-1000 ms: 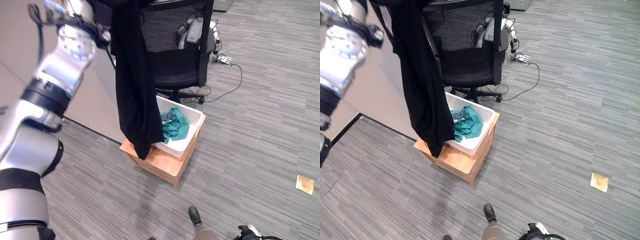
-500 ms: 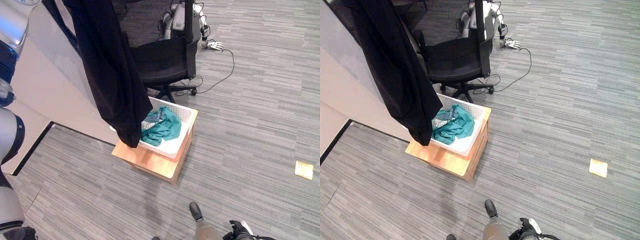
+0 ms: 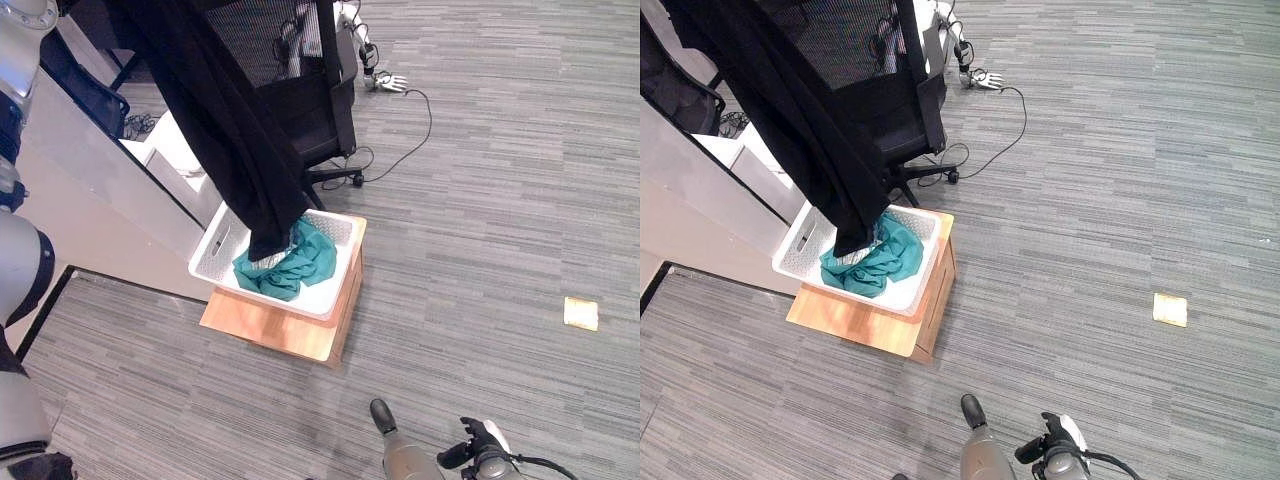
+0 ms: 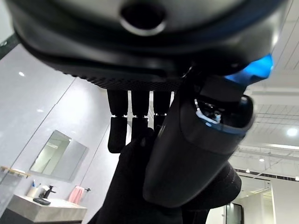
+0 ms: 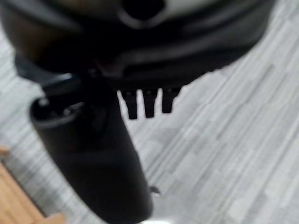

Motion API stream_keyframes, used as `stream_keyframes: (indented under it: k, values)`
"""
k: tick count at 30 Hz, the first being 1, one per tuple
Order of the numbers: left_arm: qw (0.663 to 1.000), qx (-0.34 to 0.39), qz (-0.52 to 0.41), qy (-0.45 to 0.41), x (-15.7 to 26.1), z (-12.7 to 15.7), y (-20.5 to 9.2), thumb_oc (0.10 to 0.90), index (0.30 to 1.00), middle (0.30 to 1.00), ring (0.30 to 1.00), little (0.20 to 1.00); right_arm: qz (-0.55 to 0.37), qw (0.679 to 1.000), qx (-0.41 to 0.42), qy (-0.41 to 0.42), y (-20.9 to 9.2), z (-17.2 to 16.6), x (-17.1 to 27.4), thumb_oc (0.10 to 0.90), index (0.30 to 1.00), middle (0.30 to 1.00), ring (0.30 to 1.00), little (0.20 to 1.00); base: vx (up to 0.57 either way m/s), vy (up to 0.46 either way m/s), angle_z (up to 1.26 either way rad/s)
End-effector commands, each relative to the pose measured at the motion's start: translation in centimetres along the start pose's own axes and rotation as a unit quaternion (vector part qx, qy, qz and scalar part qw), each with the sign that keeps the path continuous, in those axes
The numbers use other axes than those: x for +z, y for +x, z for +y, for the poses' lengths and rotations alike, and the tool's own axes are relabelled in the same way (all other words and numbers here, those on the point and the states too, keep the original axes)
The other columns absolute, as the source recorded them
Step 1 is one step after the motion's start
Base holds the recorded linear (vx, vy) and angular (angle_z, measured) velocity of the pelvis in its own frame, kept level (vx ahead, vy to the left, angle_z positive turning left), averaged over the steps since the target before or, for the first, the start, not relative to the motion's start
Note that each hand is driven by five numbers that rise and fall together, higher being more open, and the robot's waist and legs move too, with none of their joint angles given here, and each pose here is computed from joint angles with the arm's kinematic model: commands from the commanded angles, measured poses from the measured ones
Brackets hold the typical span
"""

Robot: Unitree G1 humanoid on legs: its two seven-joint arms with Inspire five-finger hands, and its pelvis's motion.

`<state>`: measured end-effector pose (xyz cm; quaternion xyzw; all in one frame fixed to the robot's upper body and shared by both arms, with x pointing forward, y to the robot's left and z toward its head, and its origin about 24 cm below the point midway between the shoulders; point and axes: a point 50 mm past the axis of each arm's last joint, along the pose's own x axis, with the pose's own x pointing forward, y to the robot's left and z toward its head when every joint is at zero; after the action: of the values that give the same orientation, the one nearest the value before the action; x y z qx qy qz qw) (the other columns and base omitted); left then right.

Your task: Pick up bed clothes into laundry basket.

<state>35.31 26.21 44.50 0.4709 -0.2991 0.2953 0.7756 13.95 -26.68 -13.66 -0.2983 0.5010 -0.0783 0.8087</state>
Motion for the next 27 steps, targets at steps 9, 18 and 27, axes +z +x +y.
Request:
stream_keyframes:
  k: [9,18,27]
  values:
    - [0.978,-0.036,0.026,-0.202,-1.9,-7.0,-4.5,0.4,0.3,0.3,0.3,0.3,0.074,0.996,-0.013,-0.057,-0.3,-1.5,-4.2,0.8,0.9,0.9,0.9,0.9,-0.05,-0.034,0.1]
    - [0.969,-0.175,0.082,-0.151,-3.5,-15.8,-10.4,0.4,0.3,0.3,0.3,0.3,0.071,0.995,-0.014,-0.066,-0.1,-1.6,-3.5,0.8,0.9,0.9,0.9,0.9,-0.01,0.002,0.11]
    - [0.946,-0.239,0.195,-0.096,-7.1,-19.9,-15.0,0.4,0.3,0.3,0.3,0.3,0.021,0.997,-0.043,-0.06,0.8,-2.6,1.2,0.8,0.9,0.9,0.9,0.9,-0.02,-0.005,-0.05]
